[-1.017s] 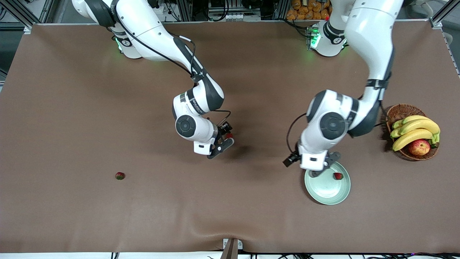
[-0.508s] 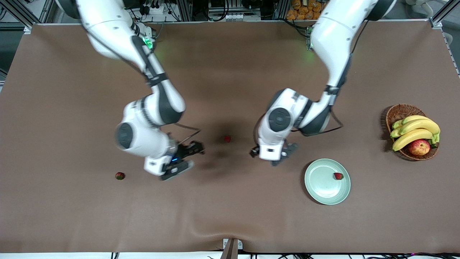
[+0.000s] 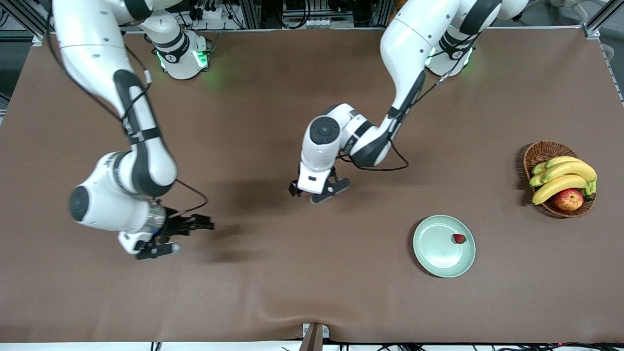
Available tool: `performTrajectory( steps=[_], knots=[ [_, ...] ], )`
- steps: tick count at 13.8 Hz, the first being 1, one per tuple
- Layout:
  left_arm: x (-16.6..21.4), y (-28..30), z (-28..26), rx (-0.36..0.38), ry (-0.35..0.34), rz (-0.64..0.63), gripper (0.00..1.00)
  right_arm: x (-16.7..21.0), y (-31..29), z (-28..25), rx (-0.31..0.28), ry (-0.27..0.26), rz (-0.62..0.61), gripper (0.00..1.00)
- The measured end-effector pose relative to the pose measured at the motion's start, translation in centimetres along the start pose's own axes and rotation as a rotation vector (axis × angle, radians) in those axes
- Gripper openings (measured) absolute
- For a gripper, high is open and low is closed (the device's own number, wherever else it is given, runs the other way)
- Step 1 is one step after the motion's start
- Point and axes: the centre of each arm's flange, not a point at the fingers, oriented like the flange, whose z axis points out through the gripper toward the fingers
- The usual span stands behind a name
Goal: Collect all strawberries into plate
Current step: 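Pass the second strawberry from the right gripper into the left gripper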
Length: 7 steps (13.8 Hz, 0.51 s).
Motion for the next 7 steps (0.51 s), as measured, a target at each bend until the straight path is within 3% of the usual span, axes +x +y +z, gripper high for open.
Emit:
performTrajectory(
  steps=[3, 5, 7],
  knots=[
    [-1.3, 0.2, 2.3, -0.003, 0.002, -0.013, 1.0, -0.8, 7.3, -1.8, -0.091, -0.018, -0.027, 1.0],
    [-1.0, -0.2, 3.7, -0.003, 0.016, -0.098, 1.0, -0.9, 8.1, -1.8, -0.145, -0.037, -0.059, 1.0],
    [-0.8, -0.4, 4.2, -0.001, 0.023, -0.166, 1.0, -0.7, 8.2, -1.1, -0.178, -0.018, -0.079, 1.0]
  ],
)
